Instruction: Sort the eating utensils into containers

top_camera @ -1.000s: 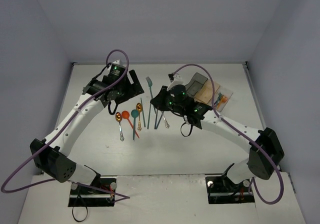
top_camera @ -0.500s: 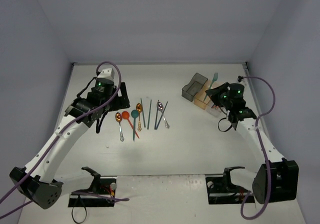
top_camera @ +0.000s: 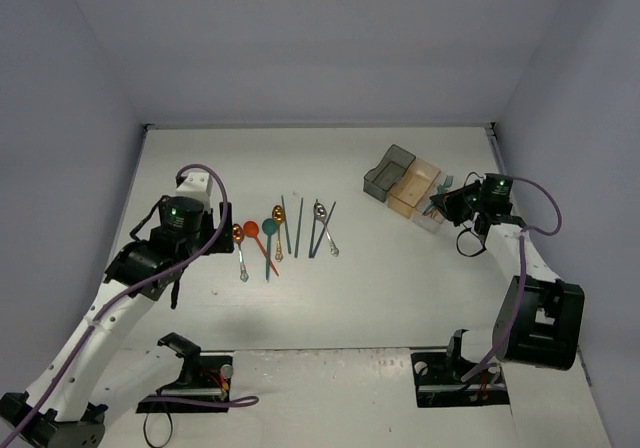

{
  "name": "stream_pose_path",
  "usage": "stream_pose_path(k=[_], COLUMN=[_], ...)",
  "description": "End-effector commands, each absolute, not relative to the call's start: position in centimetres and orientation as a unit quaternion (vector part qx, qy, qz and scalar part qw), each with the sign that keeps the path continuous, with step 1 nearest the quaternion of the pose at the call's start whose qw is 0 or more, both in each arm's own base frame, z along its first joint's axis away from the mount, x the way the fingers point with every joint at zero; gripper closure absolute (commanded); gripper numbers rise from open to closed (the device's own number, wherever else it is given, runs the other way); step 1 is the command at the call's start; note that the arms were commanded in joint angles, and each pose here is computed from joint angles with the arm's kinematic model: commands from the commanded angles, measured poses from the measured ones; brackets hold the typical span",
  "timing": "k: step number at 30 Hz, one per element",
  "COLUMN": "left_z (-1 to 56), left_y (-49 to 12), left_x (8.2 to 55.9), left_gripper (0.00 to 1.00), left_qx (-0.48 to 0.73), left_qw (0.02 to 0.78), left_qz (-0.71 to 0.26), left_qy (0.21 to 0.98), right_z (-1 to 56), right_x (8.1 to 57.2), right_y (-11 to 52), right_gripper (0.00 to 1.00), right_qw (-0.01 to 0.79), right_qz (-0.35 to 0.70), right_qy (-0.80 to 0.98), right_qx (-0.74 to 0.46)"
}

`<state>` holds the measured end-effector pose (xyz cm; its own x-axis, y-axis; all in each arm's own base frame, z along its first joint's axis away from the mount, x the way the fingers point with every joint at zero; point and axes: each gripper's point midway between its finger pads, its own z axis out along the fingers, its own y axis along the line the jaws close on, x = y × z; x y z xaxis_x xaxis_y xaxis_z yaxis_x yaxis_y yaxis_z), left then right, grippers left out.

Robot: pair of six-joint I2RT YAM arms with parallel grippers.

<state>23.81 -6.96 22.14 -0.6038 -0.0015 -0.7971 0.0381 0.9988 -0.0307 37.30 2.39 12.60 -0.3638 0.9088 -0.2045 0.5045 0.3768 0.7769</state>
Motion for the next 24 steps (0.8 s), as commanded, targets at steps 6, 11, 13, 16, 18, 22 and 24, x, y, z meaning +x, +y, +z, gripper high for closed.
stream_pose_path(k=[6, 11, 13, 16, 18, 22, 24], left_z=[21.1, 20.7, 20.8, 20.7, 20.7, 20.7, 20.6], left_y=[-6.0, -6.1, -6.1, -6.4, -6.5, -6.6, -6.6], left_x=[24.2, 24.3, 24.4, 24.4, 24.4, 24.5, 24.5], left_gripper=[0.17, 0.17, 0.17, 0.17, 0.17, 0.17, 0.17], left_qx=[0.022, 0.022, 0.021, 0.023, 0.024, 0.025, 0.026], left_qw=[0.454, 0.459, 0.462, 0.462, 0.462, 0.463, 0.462], left_qz=[0.007, 0.003, 0.004, -0.004, -0.008, -0.008, -0.008], left_qy=[0.891, 0.888, 0.887, 0.887, 0.887, 0.886, 0.887], right_z=[13.1, 11.3, 10.8, 10.7, 10.5, 10.8, 11.2], right_x=[39.5, 39.8, 39.8, 40.1, 40.3, 40.7, 40.9], right_y=[0.3, 0.1, 0.1, 0.1, 0.0, -0.1, -0.2], right_gripper=[1.00, 1.00, 0.99, 0.98, 0.96, 0.89, 0.83], right_qw=[0.326, 0.304, 0.298, 0.296, 0.295, 0.299, 0.307], right_qz=[0.326, 0.321, 0.320, 0.320, 0.319, 0.318, 0.316], right_qy=[0.746, 0.749, 0.752, 0.754, 0.755, 0.756, 0.757], right_qx=[0.481, 0.494, 0.494, 0.491, 0.491, 0.487, 0.482])
